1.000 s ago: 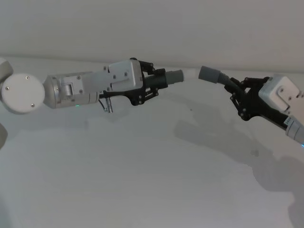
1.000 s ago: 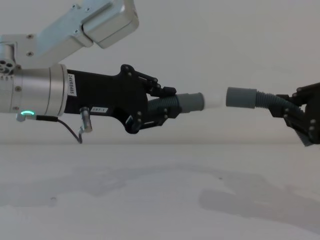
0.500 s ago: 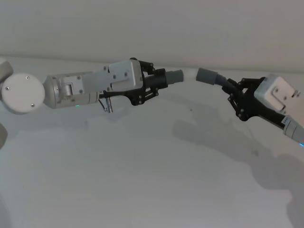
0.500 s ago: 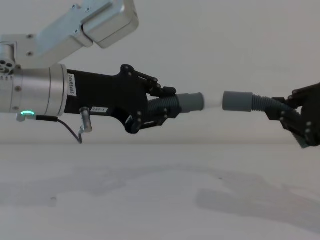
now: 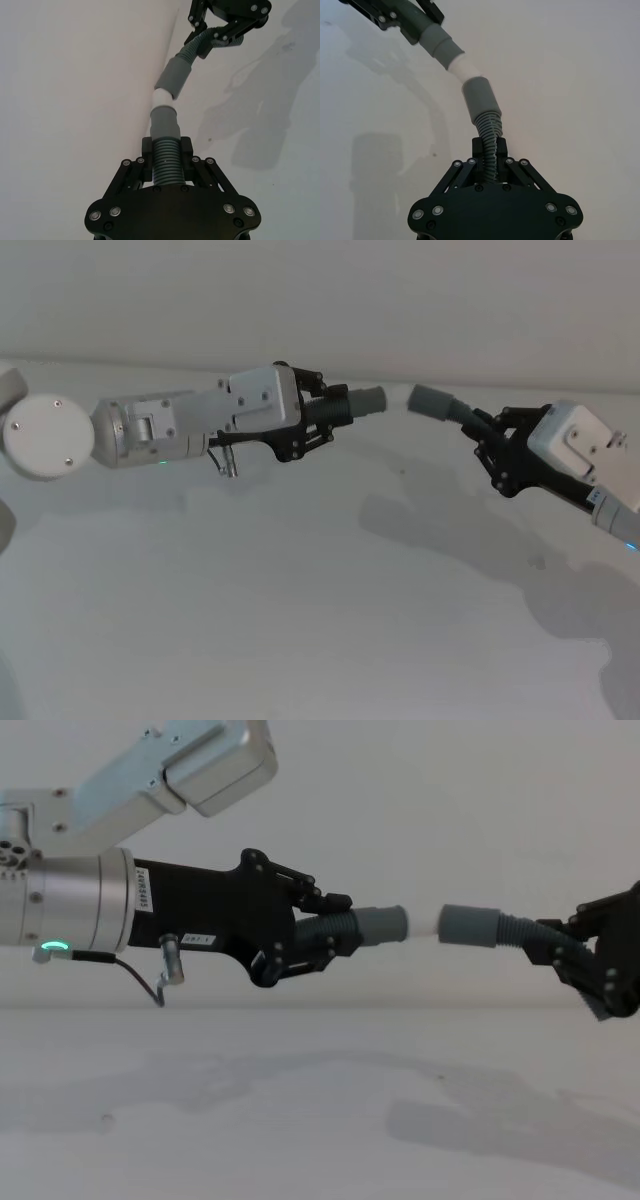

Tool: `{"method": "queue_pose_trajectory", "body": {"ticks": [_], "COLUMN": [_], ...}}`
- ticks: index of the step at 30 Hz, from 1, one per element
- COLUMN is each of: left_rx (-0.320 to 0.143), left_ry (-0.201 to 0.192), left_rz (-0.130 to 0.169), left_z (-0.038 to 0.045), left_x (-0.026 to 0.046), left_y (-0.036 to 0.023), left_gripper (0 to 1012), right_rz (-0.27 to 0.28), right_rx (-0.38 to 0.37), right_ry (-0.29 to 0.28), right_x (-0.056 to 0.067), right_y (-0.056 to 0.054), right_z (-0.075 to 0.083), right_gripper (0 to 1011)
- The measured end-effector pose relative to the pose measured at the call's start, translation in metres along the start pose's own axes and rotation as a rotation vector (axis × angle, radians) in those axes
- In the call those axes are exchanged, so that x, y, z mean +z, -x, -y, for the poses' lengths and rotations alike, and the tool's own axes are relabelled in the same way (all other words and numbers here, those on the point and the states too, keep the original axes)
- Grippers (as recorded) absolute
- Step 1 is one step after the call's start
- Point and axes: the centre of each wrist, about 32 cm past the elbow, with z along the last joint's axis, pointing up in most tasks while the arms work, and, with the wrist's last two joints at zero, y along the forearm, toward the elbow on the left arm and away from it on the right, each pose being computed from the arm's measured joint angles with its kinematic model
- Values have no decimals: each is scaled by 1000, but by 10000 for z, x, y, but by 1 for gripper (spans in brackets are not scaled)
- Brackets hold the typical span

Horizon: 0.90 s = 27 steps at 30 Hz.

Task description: Use both hands to pick up one end of the pipe from the table, align the ends, and insert them.

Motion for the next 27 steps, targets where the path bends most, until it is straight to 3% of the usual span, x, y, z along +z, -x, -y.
{"method": "queue_pose_trajectory", "body": {"ticks": [27], "left_rx": [0], "left_ry": [0], "left_rz": [0], "left_z": [1], "left_x": [0], "left_y": [0], "left_gripper": [320], "right_rz": [-20], "right_rx": [-7], "right_ry": [-12], "right_x": [13], "right_y": [22], "right_z": [-65], "right_gripper": [147]}}
